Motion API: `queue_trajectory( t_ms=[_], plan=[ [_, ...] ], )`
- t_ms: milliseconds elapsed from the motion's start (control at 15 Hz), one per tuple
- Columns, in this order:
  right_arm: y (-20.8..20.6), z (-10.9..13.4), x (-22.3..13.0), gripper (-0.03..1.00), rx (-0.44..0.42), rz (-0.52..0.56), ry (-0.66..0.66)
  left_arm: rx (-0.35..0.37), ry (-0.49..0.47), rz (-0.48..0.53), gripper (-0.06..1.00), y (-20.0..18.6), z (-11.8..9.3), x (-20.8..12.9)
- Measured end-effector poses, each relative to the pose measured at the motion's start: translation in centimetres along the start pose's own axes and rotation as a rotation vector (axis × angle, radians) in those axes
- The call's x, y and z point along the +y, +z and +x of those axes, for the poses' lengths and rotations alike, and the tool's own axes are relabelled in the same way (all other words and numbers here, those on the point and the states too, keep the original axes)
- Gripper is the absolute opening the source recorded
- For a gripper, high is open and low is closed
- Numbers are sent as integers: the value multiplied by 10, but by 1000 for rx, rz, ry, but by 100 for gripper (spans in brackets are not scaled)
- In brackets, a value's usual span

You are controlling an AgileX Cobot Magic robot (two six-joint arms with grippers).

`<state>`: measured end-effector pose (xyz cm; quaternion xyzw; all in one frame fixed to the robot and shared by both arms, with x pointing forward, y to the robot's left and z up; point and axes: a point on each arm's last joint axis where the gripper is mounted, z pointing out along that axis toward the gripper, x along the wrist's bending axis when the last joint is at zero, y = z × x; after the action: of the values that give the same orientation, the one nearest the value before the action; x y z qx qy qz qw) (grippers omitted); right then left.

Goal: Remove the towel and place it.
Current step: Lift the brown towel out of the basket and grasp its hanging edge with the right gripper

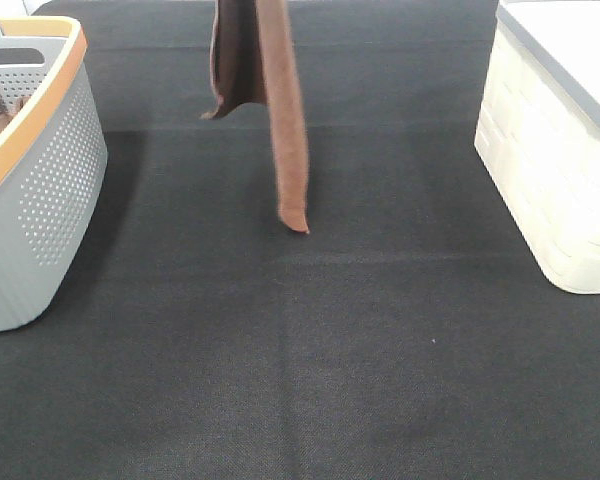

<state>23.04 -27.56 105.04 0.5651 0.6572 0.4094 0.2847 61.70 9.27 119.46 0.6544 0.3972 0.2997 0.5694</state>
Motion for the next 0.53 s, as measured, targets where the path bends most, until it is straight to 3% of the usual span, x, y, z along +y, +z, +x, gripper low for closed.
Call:
queue_trajectory(
  t_ms=[200, 333, 400, 467, 533],
  plan=[
    [18, 5, 23, 75, 121, 39, 89, -11, -2, 93, 0, 0, -1, -8],
    [39, 11, 42, 71, 266, 68, 81, -12, -3, 107, 0, -1, -1, -10],
    [52, 16, 56, 70, 391, 52, 47, -12, -3, 108, 0, -1, -1, -10],
    [52, 16, 56, 70, 391, 52, 47, -12, -3, 108, 0, -1, -1, -10],
    [62, 19, 65, 69, 472, 42, 35, -13, -6, 108, 0, -1, -1, -10]
  ],
)
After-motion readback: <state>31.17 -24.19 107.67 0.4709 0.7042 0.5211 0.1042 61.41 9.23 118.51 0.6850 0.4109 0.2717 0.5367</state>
